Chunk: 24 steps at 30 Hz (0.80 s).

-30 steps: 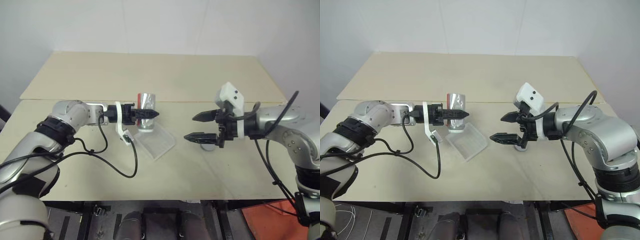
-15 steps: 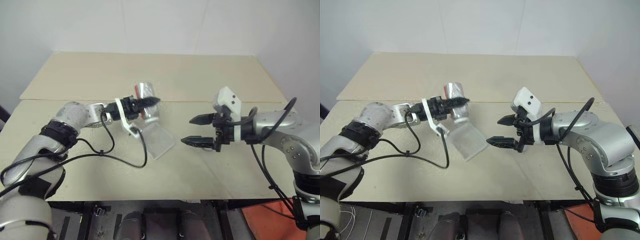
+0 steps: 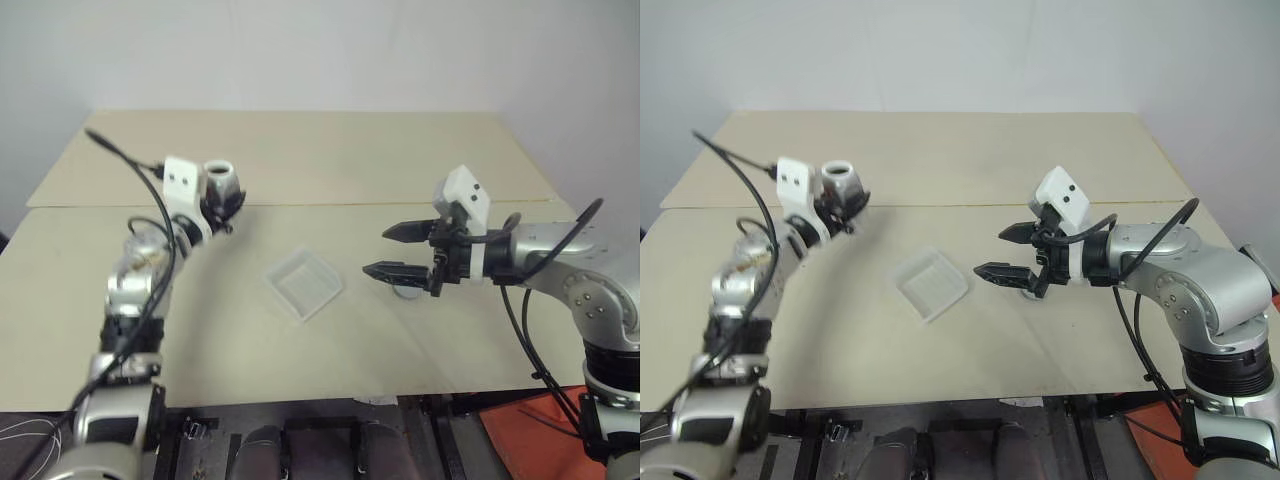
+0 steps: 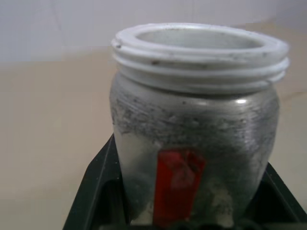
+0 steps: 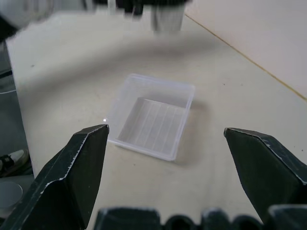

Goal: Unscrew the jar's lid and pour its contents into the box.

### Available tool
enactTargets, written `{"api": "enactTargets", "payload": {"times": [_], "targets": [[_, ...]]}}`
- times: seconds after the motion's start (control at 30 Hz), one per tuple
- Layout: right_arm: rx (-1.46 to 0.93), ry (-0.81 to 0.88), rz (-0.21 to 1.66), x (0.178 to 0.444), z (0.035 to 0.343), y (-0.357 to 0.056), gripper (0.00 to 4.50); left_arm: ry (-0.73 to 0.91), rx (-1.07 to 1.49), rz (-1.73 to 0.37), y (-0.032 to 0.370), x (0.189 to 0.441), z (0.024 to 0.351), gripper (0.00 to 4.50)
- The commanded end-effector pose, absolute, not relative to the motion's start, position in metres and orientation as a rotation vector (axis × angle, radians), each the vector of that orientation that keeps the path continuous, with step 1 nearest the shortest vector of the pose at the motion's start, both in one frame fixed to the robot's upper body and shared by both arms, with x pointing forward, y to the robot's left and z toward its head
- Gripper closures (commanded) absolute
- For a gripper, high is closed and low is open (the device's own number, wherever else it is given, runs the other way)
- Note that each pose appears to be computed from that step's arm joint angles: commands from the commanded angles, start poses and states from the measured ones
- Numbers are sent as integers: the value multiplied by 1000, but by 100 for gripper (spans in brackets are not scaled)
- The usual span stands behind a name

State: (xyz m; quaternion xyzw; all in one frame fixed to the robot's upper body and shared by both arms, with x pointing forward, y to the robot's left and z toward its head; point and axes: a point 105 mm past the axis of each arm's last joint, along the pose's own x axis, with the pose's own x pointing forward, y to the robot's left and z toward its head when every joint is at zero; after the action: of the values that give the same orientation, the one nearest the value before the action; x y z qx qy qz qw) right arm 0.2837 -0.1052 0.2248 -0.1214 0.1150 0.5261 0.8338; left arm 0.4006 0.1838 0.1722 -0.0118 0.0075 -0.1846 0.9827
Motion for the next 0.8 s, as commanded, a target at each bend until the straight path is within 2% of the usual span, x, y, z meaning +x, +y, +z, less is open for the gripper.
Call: {"api": "enactTargets", "payload": {"times": [0.03, 0.3, 0.43, 0.5, 0.57, 0.7, 0.8], "targets": [[-282, 173, 1123, 278, 240, -105, 4, -122, -58, -308, 193, 396, 216, 256], [-272, 154, 1110, 278, 240, -103, 4, -76, -81, -358, 185, 389, 200, 256], [-269, 136, 1099, 279, 239, -104, 4, -141, 109, -479, 167, 382, 207, 256], [-272, 134, 1095, 279, 239, -104, 4, -247, 419, -553, 151, 379, 217, 256], [-277, 133, 1100, 278, 239, -105, 4, -444, 940, -629, 127, 371, 226, 256], [-297, 145, 1112, 279, 239, -105, 4, -831, 1757, -742, 95, 362, 226, 256], [-307, 141, 1118, 279, 240, -105, 4, -1059, 2090, -804, 80, 358, 225, 256]]}}
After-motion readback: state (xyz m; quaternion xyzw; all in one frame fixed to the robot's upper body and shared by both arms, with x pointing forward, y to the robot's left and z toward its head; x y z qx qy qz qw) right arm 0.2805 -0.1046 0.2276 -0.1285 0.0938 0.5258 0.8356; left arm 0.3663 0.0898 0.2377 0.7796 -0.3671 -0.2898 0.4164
